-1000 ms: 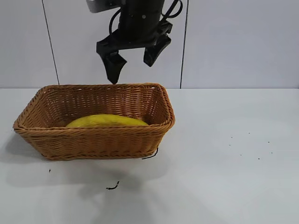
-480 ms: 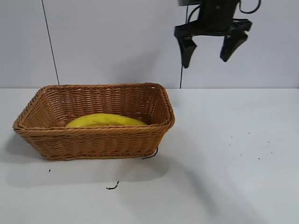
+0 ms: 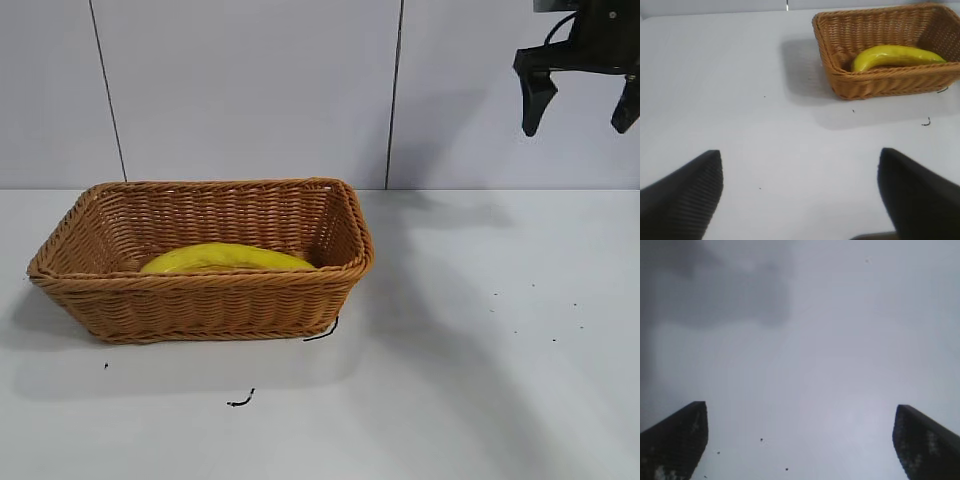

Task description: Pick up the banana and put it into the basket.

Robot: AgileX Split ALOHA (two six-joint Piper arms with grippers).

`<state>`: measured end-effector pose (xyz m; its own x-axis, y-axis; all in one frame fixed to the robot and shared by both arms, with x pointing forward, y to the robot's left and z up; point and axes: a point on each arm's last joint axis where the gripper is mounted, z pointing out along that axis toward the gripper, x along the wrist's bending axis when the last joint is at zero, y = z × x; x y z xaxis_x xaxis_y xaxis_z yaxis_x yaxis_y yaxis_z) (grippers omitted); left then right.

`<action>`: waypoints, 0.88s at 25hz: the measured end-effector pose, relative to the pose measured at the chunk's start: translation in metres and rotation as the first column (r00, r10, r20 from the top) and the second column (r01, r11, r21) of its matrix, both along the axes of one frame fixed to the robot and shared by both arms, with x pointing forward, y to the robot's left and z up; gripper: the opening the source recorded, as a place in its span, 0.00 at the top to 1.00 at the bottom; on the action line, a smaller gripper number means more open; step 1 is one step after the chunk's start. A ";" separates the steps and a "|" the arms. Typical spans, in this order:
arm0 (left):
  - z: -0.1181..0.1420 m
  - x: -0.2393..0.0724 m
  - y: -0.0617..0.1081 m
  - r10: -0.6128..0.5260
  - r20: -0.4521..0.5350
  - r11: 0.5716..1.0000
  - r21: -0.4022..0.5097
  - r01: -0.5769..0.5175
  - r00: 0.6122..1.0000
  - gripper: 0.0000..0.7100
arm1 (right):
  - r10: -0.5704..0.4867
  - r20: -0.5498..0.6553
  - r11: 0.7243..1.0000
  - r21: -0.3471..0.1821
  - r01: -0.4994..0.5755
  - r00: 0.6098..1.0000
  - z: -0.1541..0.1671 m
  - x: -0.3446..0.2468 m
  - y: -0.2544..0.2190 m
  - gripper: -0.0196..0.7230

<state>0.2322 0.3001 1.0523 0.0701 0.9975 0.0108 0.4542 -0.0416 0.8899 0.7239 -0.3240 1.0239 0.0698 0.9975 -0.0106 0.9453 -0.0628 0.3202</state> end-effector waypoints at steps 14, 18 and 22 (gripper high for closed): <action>0.000 0.000 0.000 0.000 0.000 1.000 0.000 0.000 1.000 0.11 | 0.029 -0.212 0.999 0.045 -0.020 0.977 -0.017 -0.072 0.006 0.05; 0.000 0.000 0.000 0.000 0.000 1.000 0.000 0.000 1.000 0.11 | 0.052 -0.267 0.996 0.081 -0.031 0.962 -0.003 -0.137 0.012 0.05; 0.000 0.000 0.000 0.000 0.000 1.000 0.000 0.000 1.000 0.11 | 0.070 -0.276 0.995 0.086 -0.047 0.959 0.009 -0.195 0.016 0.05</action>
